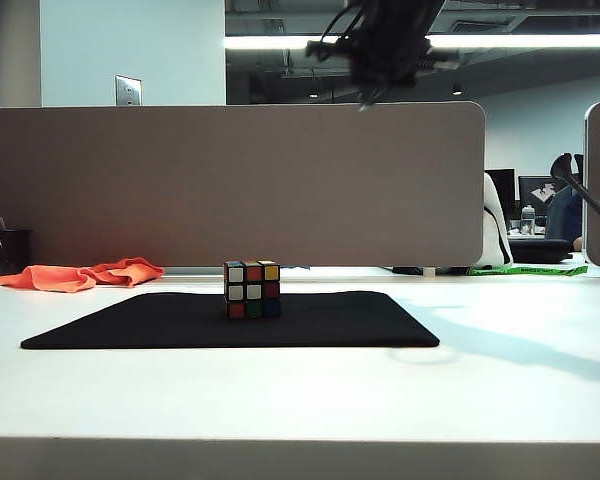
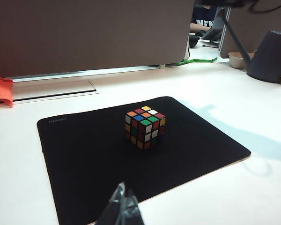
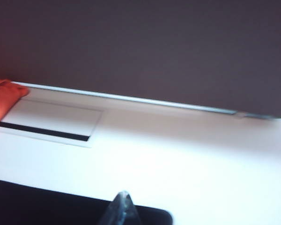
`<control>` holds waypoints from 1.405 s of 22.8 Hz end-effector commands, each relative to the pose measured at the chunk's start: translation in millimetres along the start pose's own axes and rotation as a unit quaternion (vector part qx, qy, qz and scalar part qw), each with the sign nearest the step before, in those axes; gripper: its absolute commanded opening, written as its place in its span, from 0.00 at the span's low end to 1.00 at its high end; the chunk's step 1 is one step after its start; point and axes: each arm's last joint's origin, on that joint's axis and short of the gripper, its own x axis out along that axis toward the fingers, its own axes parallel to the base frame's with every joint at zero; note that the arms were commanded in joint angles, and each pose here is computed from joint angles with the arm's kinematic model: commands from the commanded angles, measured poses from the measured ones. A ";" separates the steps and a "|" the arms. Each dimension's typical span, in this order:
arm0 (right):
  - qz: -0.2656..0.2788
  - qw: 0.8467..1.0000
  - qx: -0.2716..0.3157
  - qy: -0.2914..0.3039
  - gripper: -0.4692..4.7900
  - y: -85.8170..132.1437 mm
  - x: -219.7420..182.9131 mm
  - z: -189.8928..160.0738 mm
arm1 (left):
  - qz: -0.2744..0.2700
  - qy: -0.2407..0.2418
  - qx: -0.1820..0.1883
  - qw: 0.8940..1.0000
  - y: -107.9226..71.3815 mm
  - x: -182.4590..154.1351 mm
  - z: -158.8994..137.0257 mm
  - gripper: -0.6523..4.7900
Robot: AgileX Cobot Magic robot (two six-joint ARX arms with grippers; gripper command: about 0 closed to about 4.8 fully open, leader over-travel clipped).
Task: Pick up the cube on the right side of the mouse pad, then place it in the center of the mouse pad.
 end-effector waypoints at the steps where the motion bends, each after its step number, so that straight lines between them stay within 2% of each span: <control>1: -0.003 1.000 0.006 -0.022 0.09 -19.0 -22.3 8.1 | 0.001 -0.009 0.004 1.000 -0.3 -0.5 3.4 0.11; 2: -0.003 1.000 0.008 -0.028 0.09 -21.8 -27.2 6.8 | 0.001 -0.009 0.004 1.000 -0.3 -0.5 3.4 0.11; 6: -0.001 0.998 0.022 -0.057 0.09 -56.0 -60.1 -15.9 | 0.001 -0.009 0.004 1.000 -0.2 -0.5 3.4 0.11; 8: -0.010 0.998 0.026 -0.054 0.09 -77.4 -80.9 -41.3 | 0.000 -0.009 0.003 1.000 -0.3 -0.5 3.3 0.11; 10: -0.021 0.998 0.029 -0.055 0.09 -88.9 -93.1 -56.1 | 0.001 -0.009 0.003 1.000 -0.2 -0.5 3.3 0.11; 13: -0.043 0.994 0.038 -0.094 0.09 -108.0 -135.4 -92.6 | 0.001 -0.009 0.003 1.000 -0.2 -0.5 3.3 0.11; 21: -0.052 0.987 0.032 -0.149 0.09 -117.6 -202.4 -150.5 | 0.010 -0.009 0.003 1.000 0.3 -0.5 3.3 0.11; 25: -0.071 0.972 0.042 -0.219 0.09 -121.4 -227.1 -182.4 | 0.010 -0.010 0.001 1.000 0.3 -0.5 3.4 0.11; 28: -0.086 0.970 0.045 -0.224 0.09 -124.7 -235.1 -203.4 | 0.014 -0.010 -0.010 1.000 0.5 -0.5 3.4 0.11; 32: -0.096 0.974 0.043 -0.202 0.09 -130.7 -239.4 -213.8 | 0.025 -0.010 -0.015 1.000 1.2 -0.5 3.4 0.11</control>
